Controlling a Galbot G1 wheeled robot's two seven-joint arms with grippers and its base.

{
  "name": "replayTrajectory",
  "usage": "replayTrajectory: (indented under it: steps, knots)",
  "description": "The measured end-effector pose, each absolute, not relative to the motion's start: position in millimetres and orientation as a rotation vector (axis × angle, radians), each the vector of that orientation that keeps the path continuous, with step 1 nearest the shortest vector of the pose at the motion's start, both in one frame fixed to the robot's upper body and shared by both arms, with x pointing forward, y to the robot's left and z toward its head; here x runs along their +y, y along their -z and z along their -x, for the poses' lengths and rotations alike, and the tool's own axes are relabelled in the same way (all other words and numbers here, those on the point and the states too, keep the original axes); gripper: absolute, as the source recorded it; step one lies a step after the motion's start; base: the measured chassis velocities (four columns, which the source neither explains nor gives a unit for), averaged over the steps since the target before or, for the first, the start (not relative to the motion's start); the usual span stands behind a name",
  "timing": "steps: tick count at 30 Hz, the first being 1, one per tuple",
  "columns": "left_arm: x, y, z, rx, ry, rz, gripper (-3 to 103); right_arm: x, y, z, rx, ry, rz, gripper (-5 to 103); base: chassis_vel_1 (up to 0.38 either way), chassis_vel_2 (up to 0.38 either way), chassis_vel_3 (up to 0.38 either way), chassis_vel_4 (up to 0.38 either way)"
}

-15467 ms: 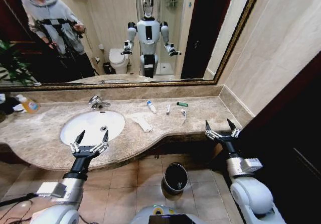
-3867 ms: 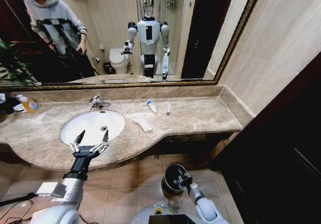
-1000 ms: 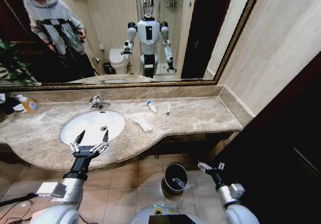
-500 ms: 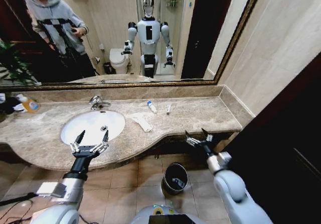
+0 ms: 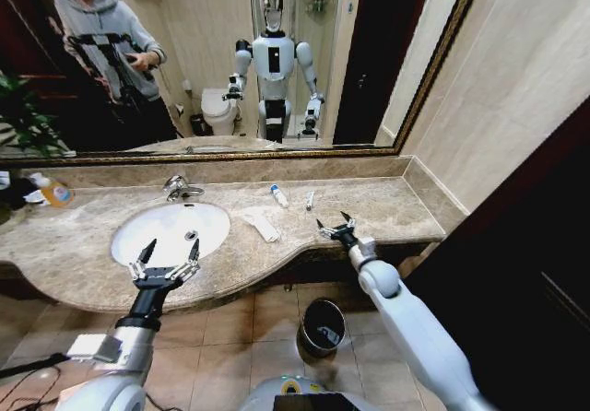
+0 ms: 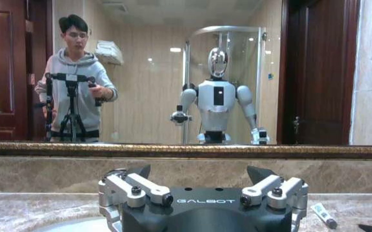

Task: Pick up the trash from the sink and place it in the trash bin.

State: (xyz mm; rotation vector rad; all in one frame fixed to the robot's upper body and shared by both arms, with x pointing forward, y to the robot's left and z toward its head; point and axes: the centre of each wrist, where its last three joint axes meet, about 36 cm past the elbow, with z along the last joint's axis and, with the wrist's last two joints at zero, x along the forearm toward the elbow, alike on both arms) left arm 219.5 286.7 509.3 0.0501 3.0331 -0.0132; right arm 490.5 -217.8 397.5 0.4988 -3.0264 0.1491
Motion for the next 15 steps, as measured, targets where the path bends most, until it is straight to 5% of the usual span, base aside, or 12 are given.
replayTrajectory:
  steps: [15]
  knots:
    - [287,-509,-219,3.033,0.013,-0.050,100,-161,-390,-567,-3.023,-0.212,-0.531,100,0.000,0.000,0.000,0.000]
